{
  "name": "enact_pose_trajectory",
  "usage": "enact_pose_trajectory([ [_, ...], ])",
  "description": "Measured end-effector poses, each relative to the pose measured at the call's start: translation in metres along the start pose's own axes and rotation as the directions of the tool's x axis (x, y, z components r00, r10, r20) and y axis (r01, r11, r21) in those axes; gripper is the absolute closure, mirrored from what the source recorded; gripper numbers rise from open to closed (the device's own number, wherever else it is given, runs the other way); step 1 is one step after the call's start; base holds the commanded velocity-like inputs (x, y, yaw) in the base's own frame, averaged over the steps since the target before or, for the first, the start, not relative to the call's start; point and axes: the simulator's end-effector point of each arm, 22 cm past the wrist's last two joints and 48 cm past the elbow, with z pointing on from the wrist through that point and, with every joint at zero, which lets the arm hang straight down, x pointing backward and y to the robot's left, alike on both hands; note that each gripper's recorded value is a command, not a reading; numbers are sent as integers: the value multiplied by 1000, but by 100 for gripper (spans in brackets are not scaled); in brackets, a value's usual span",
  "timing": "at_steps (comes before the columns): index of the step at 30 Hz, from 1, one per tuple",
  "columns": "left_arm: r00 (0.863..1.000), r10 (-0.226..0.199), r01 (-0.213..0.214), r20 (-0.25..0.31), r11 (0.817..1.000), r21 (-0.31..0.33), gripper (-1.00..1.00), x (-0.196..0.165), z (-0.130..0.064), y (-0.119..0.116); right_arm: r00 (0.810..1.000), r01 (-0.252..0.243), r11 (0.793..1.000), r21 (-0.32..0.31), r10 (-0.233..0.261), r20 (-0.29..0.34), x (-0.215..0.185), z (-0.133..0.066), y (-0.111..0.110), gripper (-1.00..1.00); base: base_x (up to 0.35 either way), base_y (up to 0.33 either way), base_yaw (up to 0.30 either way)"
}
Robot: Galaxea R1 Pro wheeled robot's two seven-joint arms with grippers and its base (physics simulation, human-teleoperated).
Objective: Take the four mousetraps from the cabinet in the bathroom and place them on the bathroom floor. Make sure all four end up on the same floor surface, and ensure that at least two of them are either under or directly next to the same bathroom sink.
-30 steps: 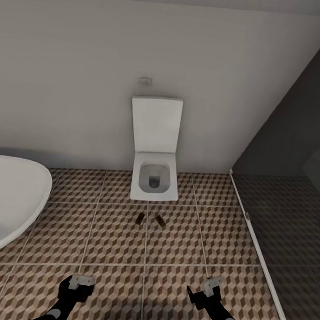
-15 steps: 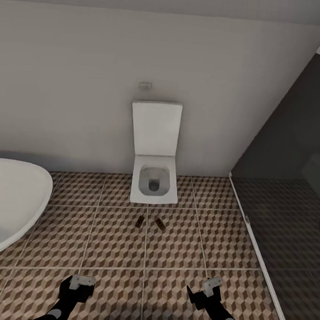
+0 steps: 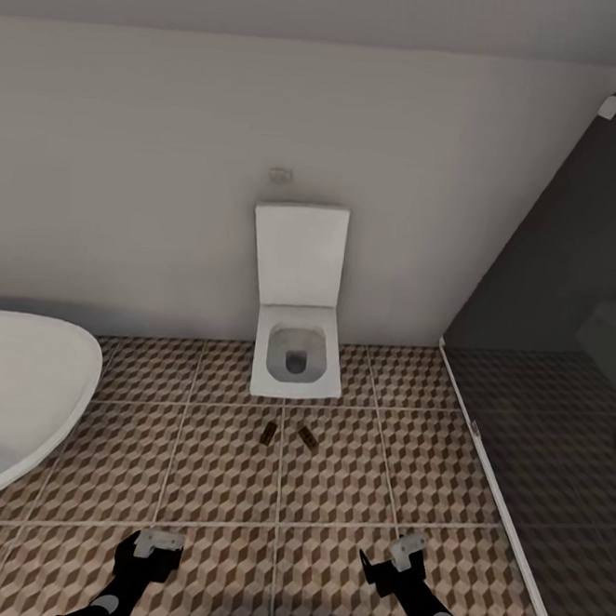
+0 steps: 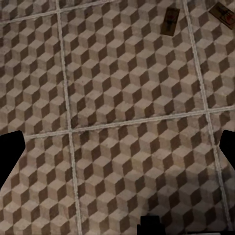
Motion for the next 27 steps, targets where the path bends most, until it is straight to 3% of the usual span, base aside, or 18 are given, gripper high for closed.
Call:
enact_pose_trajectory([
  [27,999,-3,3,42,1000,-5,-100,-22,-4,3,999,8,1000,11,-9,40,-22,-4,-5,-100,0,0,0],
])
